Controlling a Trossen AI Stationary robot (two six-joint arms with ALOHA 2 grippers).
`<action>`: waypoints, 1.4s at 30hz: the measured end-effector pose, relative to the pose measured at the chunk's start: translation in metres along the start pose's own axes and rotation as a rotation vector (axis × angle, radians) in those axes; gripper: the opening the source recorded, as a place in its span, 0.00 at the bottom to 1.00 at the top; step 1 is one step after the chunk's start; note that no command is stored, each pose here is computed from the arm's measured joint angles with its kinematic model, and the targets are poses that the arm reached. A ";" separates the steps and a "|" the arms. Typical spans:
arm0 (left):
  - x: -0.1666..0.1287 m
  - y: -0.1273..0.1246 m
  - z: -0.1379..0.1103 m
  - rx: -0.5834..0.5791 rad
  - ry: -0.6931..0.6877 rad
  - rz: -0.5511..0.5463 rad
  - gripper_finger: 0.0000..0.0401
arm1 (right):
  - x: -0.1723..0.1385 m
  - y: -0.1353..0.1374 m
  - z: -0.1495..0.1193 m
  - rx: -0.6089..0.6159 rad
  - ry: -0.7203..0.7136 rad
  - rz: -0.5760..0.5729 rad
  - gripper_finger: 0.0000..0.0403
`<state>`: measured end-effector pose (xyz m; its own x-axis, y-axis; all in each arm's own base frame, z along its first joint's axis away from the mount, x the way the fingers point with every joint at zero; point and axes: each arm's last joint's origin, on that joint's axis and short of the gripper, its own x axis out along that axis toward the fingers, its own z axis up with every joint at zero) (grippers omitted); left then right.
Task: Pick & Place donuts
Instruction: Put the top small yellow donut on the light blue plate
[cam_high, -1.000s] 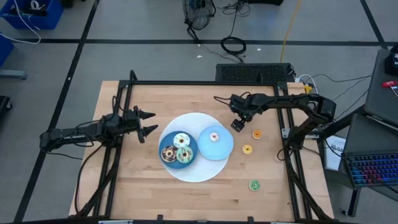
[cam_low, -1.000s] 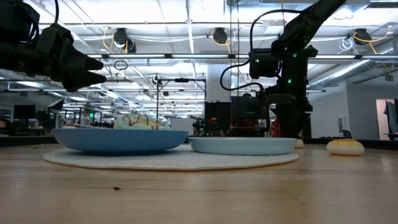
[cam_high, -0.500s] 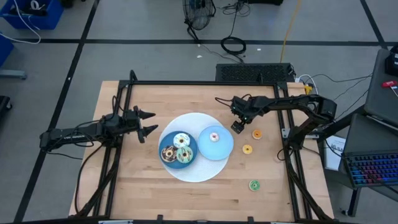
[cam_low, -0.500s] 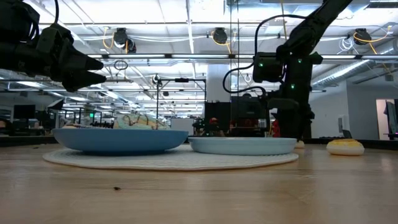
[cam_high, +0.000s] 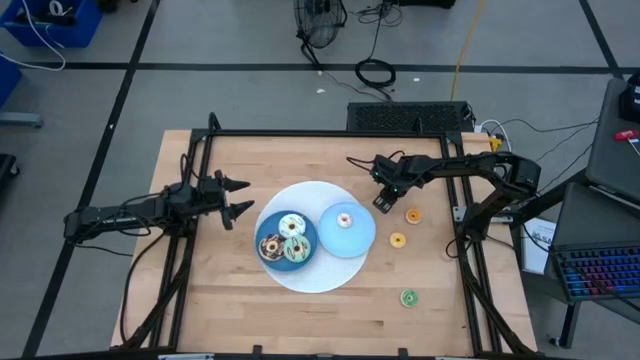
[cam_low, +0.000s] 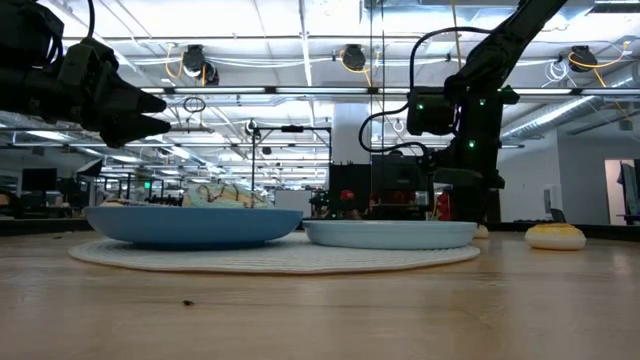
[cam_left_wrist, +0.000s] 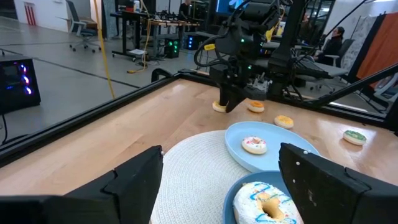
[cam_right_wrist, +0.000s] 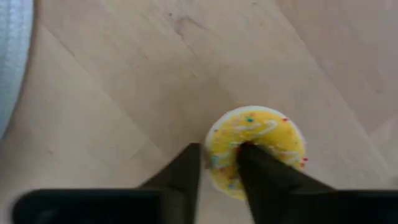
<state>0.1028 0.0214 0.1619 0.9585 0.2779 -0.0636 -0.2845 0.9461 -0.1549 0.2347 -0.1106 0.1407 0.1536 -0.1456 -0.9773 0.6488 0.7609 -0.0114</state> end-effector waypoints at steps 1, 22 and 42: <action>0.000 0.000 0.000 0.001 0.000 0.000 0.79 | 0.000 0.000 0.000 -0.005 -0.001 -0.004 0.17; 0.000 0.000 0.000 0.001 0.000 0.000 0.78 | -0.054 0.015 -0.005 -0.070 -0.224 0.121 0.00; 0.000 0.000 0.000 0.001 0.000 0.000 0.78 | -0.188 0.078 -0.003 -0.239 -0.645 0.506 0.00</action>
<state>0.1028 0.0214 0.1620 0.9585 0.2778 -0.0634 -0.2845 0.9462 -0.1543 0.2545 -0.0221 0.3226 0.8237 -0.0285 -0.5664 0.2241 0.9338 0.2790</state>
